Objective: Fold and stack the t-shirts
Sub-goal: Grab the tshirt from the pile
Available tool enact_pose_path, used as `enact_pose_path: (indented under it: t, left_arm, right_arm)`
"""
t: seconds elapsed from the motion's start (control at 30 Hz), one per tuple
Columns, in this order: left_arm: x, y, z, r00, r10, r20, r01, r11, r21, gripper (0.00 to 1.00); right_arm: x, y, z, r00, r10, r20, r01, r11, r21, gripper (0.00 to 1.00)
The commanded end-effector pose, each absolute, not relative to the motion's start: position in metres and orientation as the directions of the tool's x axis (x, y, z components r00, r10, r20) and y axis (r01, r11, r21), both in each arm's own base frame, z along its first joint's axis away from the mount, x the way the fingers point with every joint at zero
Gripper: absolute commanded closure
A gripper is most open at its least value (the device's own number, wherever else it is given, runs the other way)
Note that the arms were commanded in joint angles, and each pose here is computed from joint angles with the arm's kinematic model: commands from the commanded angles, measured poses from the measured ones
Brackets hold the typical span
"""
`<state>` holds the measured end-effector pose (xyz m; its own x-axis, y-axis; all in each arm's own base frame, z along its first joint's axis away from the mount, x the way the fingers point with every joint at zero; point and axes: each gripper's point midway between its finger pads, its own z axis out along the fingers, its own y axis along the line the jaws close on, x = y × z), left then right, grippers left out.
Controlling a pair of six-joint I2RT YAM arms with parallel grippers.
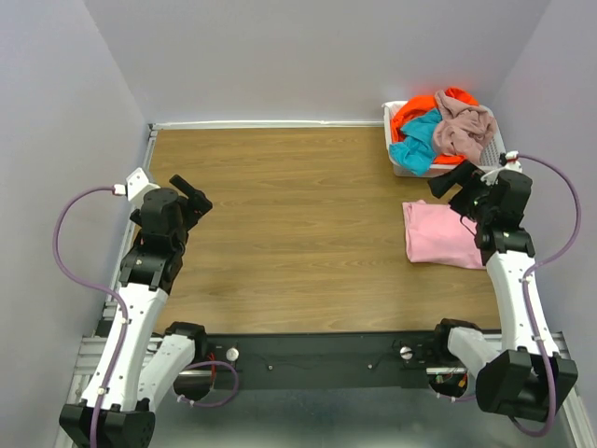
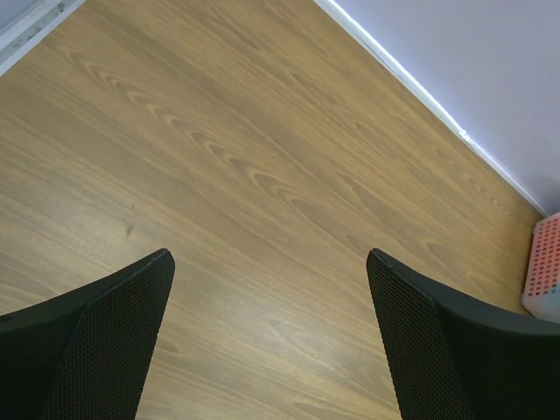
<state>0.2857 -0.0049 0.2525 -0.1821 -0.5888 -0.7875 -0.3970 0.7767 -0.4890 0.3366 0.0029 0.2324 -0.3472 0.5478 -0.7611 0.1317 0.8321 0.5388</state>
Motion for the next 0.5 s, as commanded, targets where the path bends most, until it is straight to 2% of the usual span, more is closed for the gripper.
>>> enact_pose_path:
  t: [0.0, 0.1, 0.2, 0.47]
  left_arm:
    - [0.287, 0.001, 0.258, -0.152, -0.597, -0.788, -0.421, 0.76, -0.495, 0.01]
    - [0.29, 0.0, 0.259, -0.147, -0.597, -0.789, -0.415, 0.761, -0.498, 0.01]
    - [0.294, -0.002, 0.257, -0.153, -0.596, -0.788, -0.412, 0.764, -0.497, 0.01]
    - [0.303, 0.0, 0.251, -0.162, -0.591, -0.791, -0.433, 0.762, -0.481, 0.01]
  right_arm:
    - [0.349, -0.004, 0.257, -0.322, 0.513, -0.796, 0.115, 0.856, 0.504, 0.0]
    - [0.364, -0.017, 0.267, -0.303, 0.473, -0.827, 0.141, 0.881, 0.452, 0.0]
    - [0.393, -0.048, 0.276, -0.261, 0.449, -0.854, 0.253, 0.886, 0.389, 0.0]
    - [0.486, -0.103, 0.25, -0.329, 0.376, -0.866, 0.419, 0.88, 0.223, 0.0]
